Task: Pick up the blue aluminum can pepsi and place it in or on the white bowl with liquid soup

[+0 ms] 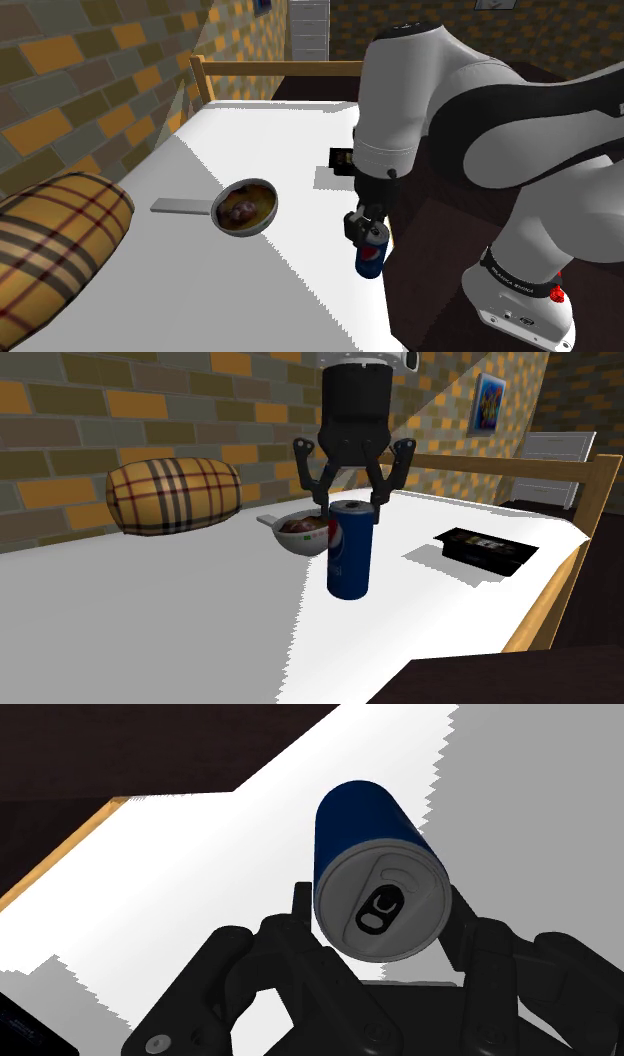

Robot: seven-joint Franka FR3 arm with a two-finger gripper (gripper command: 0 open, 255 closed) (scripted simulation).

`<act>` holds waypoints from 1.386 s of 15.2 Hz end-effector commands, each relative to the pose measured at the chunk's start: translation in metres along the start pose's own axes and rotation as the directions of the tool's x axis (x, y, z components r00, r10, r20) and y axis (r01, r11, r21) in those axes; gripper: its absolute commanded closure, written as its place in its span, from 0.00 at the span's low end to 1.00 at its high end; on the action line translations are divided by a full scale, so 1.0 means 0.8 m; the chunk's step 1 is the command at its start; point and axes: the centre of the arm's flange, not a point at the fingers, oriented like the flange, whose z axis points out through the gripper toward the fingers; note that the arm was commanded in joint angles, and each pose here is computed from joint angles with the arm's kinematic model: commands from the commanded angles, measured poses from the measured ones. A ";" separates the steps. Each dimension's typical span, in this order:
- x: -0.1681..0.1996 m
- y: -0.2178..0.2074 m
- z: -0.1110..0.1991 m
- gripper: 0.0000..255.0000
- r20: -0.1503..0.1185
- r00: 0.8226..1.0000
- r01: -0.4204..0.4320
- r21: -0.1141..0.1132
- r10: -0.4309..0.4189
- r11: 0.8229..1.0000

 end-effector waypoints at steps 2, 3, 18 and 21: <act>0.000 0.000 -0.020 1.00 0.000 1.000 0.000 0.000 0.000 1.000; 0.000 0.000 -0.027 1.00 0.000 1.000 0.000 0.000 0.000 1.000; 0.147 -0.013 -0.078 1.00 0.000 1.000 0.000 0.000 0.000 1.000; 0.196 -0.017 -0.083 1.00 0.000 1.000 0.000 0.000 0.000 1.000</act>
